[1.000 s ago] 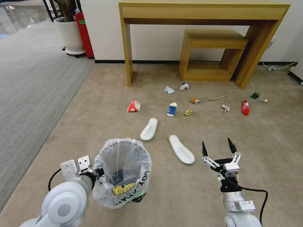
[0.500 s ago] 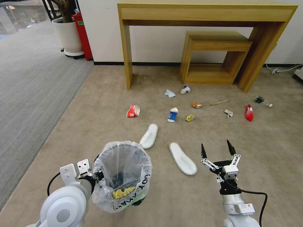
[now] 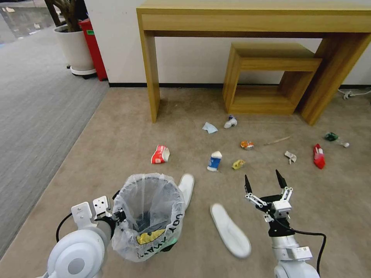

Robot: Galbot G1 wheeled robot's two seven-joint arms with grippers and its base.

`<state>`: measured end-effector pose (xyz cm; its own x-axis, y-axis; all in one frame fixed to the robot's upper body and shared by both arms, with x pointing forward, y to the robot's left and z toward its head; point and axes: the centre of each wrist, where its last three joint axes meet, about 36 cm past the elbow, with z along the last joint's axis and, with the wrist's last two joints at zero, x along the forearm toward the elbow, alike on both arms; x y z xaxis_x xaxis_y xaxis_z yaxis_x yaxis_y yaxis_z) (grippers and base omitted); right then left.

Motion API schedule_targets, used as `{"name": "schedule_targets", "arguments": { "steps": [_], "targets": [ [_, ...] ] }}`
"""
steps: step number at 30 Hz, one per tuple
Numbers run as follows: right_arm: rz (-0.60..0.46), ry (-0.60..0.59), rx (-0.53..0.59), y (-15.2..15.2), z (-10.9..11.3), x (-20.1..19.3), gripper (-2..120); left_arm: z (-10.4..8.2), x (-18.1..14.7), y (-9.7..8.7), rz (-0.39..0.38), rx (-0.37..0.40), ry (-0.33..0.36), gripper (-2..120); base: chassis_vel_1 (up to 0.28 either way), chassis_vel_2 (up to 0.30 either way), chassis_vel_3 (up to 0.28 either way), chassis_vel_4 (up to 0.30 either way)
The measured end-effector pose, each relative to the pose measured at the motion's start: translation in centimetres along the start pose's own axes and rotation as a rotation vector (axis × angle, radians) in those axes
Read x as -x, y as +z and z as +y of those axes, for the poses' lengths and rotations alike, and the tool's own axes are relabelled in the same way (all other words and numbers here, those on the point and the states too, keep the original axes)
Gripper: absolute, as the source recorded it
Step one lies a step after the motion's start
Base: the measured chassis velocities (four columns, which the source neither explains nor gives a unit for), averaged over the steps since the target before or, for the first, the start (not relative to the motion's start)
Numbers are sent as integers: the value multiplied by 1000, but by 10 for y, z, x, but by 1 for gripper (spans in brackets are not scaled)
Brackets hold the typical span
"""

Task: Pick up the trash bin and place the garbage on the floor into it.

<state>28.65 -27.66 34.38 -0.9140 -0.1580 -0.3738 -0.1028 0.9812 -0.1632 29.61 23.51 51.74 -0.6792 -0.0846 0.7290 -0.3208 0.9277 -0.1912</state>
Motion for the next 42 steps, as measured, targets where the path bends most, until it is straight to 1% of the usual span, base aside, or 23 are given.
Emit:
{"name": "schedule_targets", "arguments": {
  "steps": [8, 12, 17, 22, 24, 28, 33, 39, 42],
  "targets": [
    [13, -4, -7, 0, -6, 0, 100, 3, 0, 1, -7, -17, -22, 1, 26, -23, -18, 2],
    [42, 11, -2, -1, -11, 2, 100, 7, -4, 0, -8, -16, -32, 1, 13, -17, -7, 14],
    [38, 30, -15, -5, -16, 8, 100, 12, -7, -1, -15, -20, -45, 1, 0, 0, 0, 0],
    [46, 28, -9, -6, -14, 8, 100, 13, -9, 2, -9, -29, -49, 1, 0, 0, 0, 0],
    [46, 2, 4, -4, -9, 4, 100, 13, -11, 7, -7, -30, -53, 1, 0, 0, 0, 0],
    [42, -13, 7, -2, -6, 1, 100, 13, -14, 9, -9, -37, -49, 1, 0, 0, 0, 0],
    [47, -18, -4, -1, -6, -3, 100, 13, -16, 10, -12, -38, -50, 1, -22, 23, 18, -23],
    [53, -10, -13, -1, -9, -5, 100, 13, -16, 11, -13, -37, -50, 1, -115, 104, 119, -126],
    [81, 13, -18, -1, -9, -5, 100, 13, -16, 11, -13, -36, -49, 1, -94, 93, 36, -79]
  ]
}}
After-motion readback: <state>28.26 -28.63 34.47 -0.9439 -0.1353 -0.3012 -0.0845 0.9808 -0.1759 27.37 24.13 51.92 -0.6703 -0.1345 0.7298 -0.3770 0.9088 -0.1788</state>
